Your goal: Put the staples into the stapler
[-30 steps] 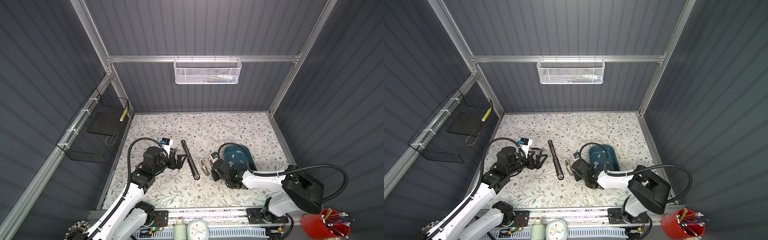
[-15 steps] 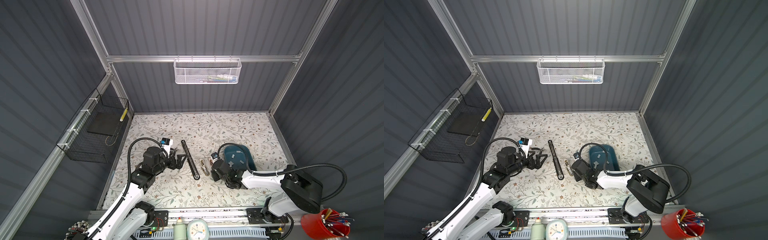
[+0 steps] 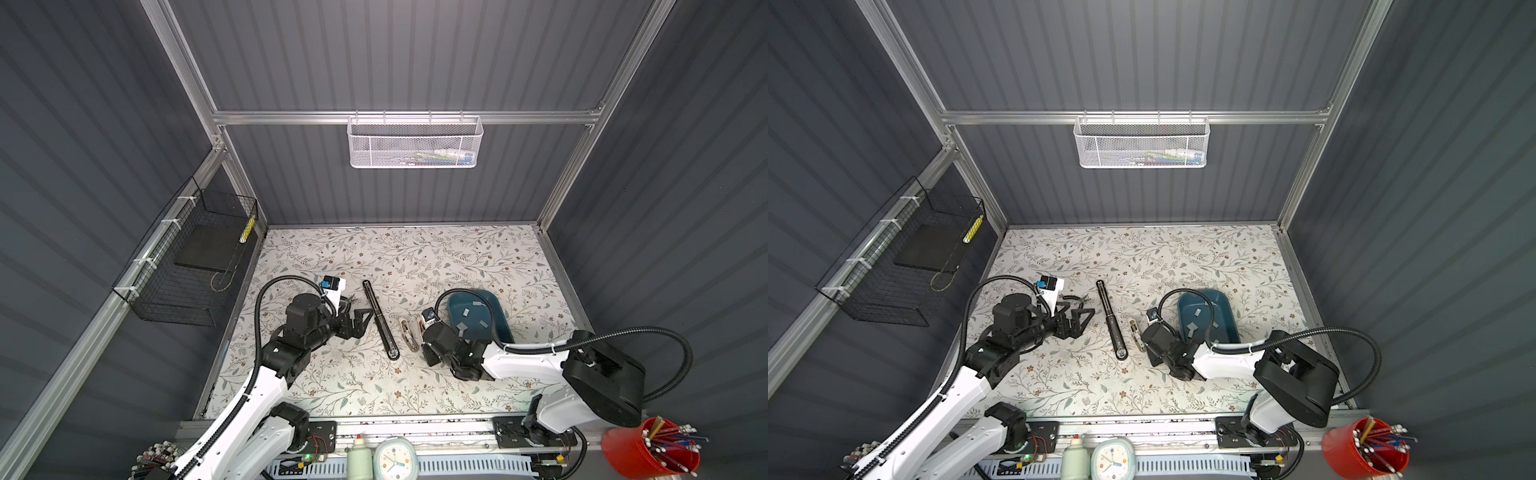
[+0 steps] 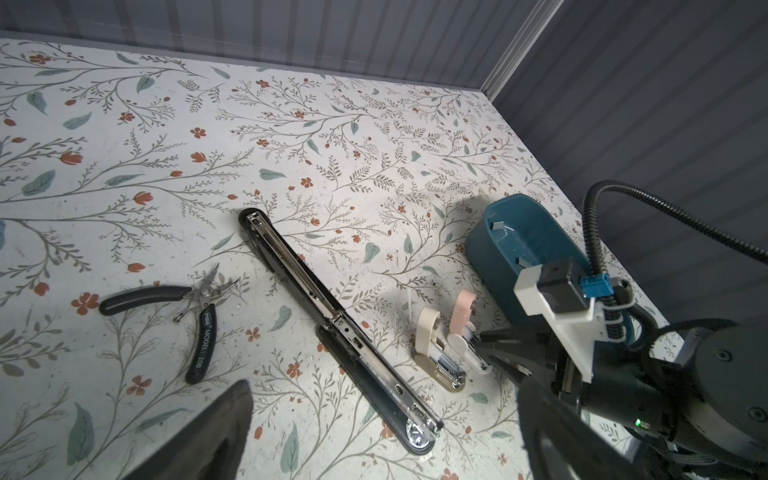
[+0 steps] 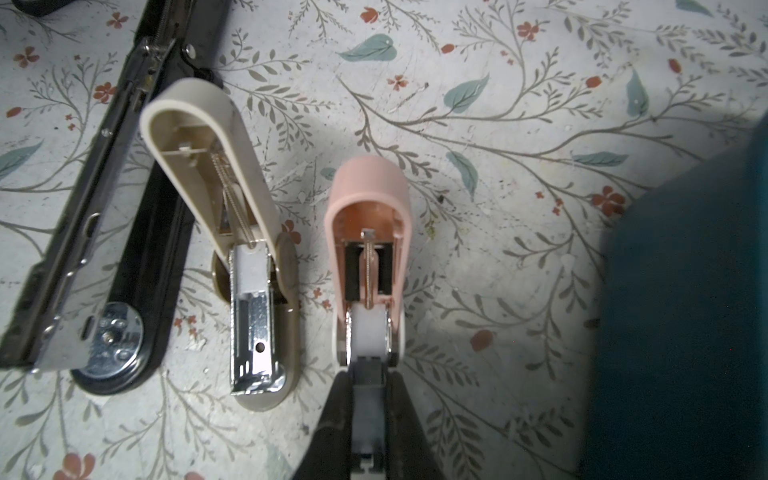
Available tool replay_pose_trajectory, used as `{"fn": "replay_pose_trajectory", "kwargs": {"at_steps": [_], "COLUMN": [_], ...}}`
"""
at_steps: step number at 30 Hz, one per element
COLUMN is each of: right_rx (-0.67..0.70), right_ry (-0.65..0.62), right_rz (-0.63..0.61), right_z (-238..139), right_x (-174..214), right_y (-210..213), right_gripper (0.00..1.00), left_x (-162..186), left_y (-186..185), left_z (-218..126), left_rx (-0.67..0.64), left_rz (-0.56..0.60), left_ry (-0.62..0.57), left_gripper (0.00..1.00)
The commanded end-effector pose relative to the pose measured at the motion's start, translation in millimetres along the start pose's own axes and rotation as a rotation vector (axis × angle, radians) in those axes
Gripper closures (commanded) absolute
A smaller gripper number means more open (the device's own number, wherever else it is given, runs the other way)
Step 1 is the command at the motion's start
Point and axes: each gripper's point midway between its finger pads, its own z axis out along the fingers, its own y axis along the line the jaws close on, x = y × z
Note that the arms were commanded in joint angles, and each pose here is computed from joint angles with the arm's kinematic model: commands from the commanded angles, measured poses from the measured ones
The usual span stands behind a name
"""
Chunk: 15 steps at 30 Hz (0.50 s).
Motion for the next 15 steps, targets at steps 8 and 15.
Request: {"fn": "replay_pose_trajectory", "kwargs": {"at_steps": [8,15], "right_rx": [0.008,0.006], "right_ry": [0.04,0.061], "right_rz": [0.006,0.01], "right_z": [-8.5,-8.5], "right_x": [9.2,15.3], "right_y": [0.6,1.7], "right_gripper": [1.0,0.99], "left_x": [-5.0,-4.6], "left_y": [-5.1,-5.7], "left_z": [-3.5,-3.4], "left_rx": [0.022,0.025], "left_rz": [0.019,0.019], "left_ry": [-0.014,-0.013], "left_gripper": [0.01,0.01]}}
